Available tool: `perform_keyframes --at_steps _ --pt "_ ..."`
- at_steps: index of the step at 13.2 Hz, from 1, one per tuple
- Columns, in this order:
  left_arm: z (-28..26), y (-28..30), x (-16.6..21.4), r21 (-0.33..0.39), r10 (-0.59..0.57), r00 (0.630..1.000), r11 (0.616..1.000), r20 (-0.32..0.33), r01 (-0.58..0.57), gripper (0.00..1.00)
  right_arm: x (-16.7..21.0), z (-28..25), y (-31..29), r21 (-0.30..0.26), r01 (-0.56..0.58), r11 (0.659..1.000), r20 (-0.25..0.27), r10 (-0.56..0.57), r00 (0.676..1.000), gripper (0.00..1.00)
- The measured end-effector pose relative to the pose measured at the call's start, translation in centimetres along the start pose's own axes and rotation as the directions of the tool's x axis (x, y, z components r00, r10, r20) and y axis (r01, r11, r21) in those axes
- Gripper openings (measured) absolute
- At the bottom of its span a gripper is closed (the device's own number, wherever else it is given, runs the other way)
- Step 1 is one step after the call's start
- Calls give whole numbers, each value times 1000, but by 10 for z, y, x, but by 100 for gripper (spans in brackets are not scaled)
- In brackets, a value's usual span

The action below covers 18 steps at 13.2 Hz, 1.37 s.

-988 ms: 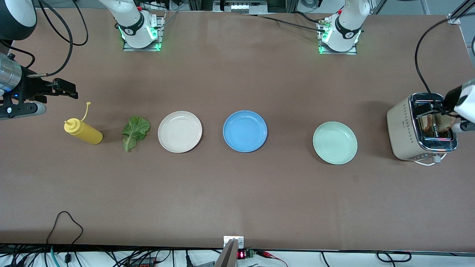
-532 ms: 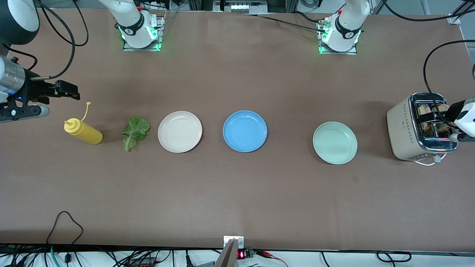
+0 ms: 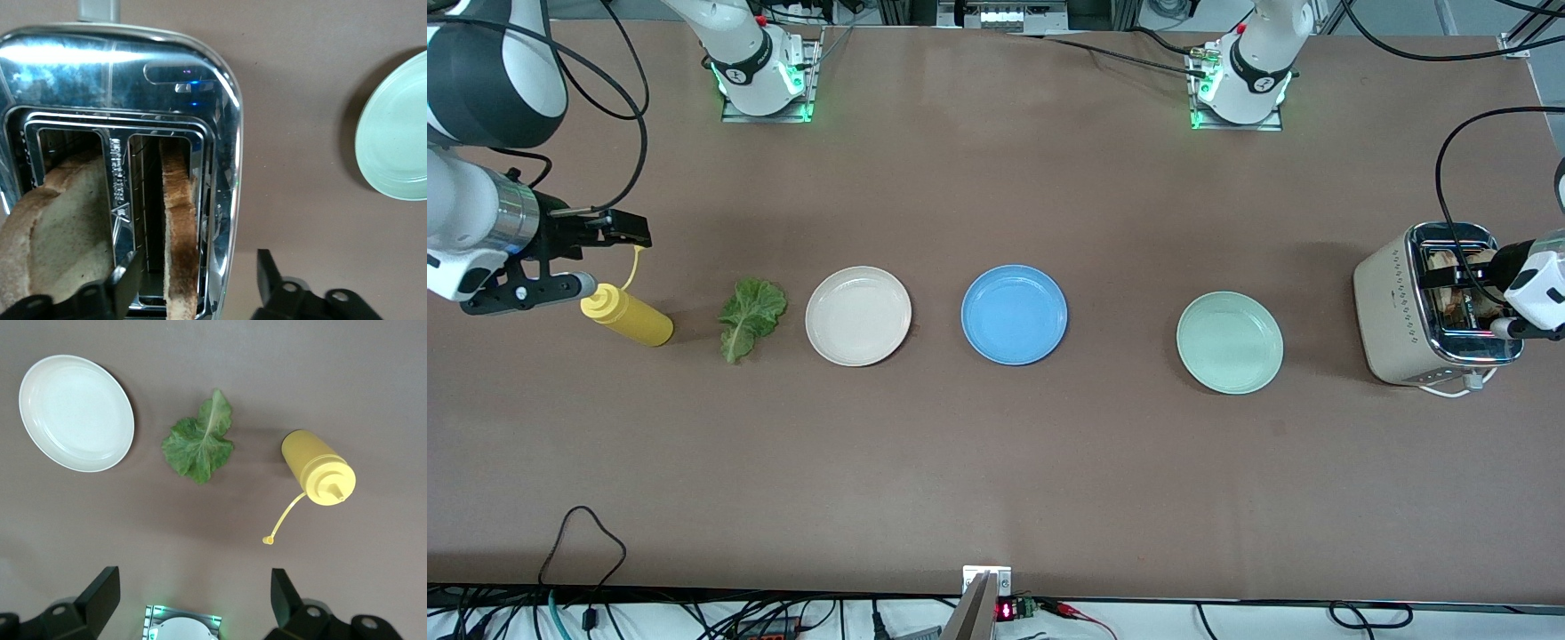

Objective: Make sandwich in blue plate with both arms
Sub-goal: 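Grasp a bread slice in the toaster with the left gripper and lift, then carry the bread to the blue plate while the right gripper grasps lettuce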

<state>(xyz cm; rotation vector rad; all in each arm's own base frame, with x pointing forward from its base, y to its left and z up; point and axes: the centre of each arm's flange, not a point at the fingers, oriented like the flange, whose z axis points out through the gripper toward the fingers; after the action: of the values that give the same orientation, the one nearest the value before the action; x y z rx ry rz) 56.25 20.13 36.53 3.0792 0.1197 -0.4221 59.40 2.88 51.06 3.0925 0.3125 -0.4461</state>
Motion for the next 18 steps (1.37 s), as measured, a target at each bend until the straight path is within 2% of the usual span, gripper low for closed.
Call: perform_keyframes --at_steps 1,2,3,6,7,11,15,17,18 --pt "5 -4 1 -3 -5 1000 1000 8 5 64 1 3 0 1 0 1000 8 0 1000 100" --pt "9 -7 1 -6 -9 1000 1000 14 9 64 2 5 0 2 0 1000 14 0 1000 100" --pt "12 -9 2 -8 -12 1000 1000 18 12 57 3 7 1 3 0 1000 19 0 1000 100" --pt "13 -11 2 -7 -14 1000 1000 20 14 19 5 13 1 7 0 1000 39 0 999 100" --pt "12 -12 2 -4 -14 1000 1000 20 15 10 5 14 1 8 -1 1000 48 0 999 100" --pt "-5 -12 -3 -13 -5 998 1000 55 6 10 5 19 2 12 -2 1000 68 1 998 100" --pt "-127 7 -29 -21 24 997 1000 76 -23 10 4 27 1 14 -1 1000 88 0 996 100" --pt "-169 53 -40 -35 106 992 994 63 -104 10 5 32 0 13 -1 1000 89 0 996 100" --pt "-177 82 -41 -49 159 986 986 54 -156 10 7 35 -1 9 -5 1000 71 5 997 100"
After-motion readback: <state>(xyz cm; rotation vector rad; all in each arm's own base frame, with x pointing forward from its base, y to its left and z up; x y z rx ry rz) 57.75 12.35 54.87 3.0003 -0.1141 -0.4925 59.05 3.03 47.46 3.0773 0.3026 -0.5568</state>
